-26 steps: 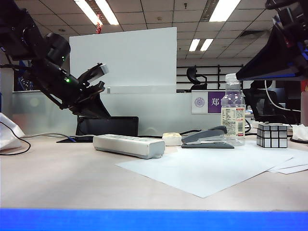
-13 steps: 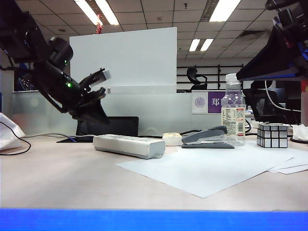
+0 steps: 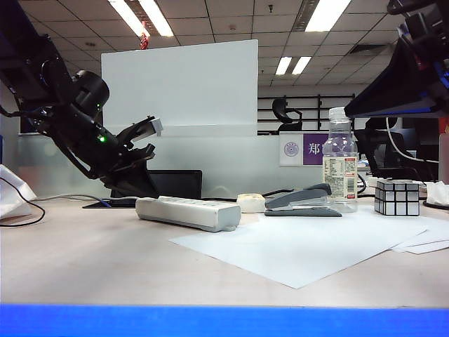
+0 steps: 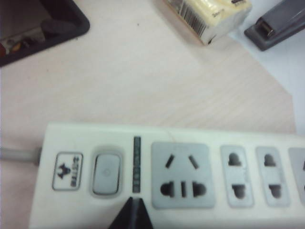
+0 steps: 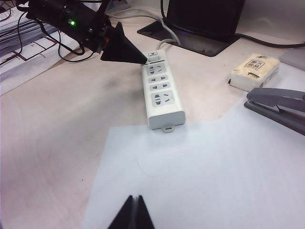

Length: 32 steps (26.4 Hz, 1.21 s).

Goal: Press the button on the power strip.

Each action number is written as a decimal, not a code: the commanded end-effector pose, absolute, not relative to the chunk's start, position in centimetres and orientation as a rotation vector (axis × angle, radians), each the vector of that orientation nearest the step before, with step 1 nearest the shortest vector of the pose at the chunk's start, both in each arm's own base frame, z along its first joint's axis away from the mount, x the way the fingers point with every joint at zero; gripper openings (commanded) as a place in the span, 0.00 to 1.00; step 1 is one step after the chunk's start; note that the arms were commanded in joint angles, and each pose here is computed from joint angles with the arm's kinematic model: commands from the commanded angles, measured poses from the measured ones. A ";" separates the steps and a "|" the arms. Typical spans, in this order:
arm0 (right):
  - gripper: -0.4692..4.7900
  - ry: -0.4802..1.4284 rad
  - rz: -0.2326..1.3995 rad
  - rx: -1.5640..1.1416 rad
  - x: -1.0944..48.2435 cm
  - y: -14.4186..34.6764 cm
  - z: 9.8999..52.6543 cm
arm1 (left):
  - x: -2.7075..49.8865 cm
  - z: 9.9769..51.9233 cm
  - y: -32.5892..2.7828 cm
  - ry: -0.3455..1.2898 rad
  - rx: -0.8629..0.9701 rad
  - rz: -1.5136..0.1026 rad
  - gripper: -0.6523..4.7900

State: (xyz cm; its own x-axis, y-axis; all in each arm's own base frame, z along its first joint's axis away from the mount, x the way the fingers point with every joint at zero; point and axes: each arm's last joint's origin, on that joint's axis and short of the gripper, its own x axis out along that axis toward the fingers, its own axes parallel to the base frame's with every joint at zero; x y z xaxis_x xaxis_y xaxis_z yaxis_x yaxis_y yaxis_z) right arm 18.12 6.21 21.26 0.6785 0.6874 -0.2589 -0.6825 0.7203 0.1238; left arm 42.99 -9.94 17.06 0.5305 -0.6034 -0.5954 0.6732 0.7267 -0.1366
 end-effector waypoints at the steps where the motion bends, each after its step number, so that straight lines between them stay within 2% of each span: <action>1: 0.09 0.273 0.774 0.009 18.2 6.3 21.6 | 43.3 17.7 -10.1 0.611 0.122 -0.764 0.11; 19: 0.09 0.258 0.775 0.003 18.2 6.3 21.7 | 43.6 17.9 -10.1 0.574 0.146 -0.725 0.11; 32: 0.09 0.256 0.775 0.003 18.2 6.3 21.7 | 44.1 16.9 -10.2 0.607 0.138 -0.730 0.11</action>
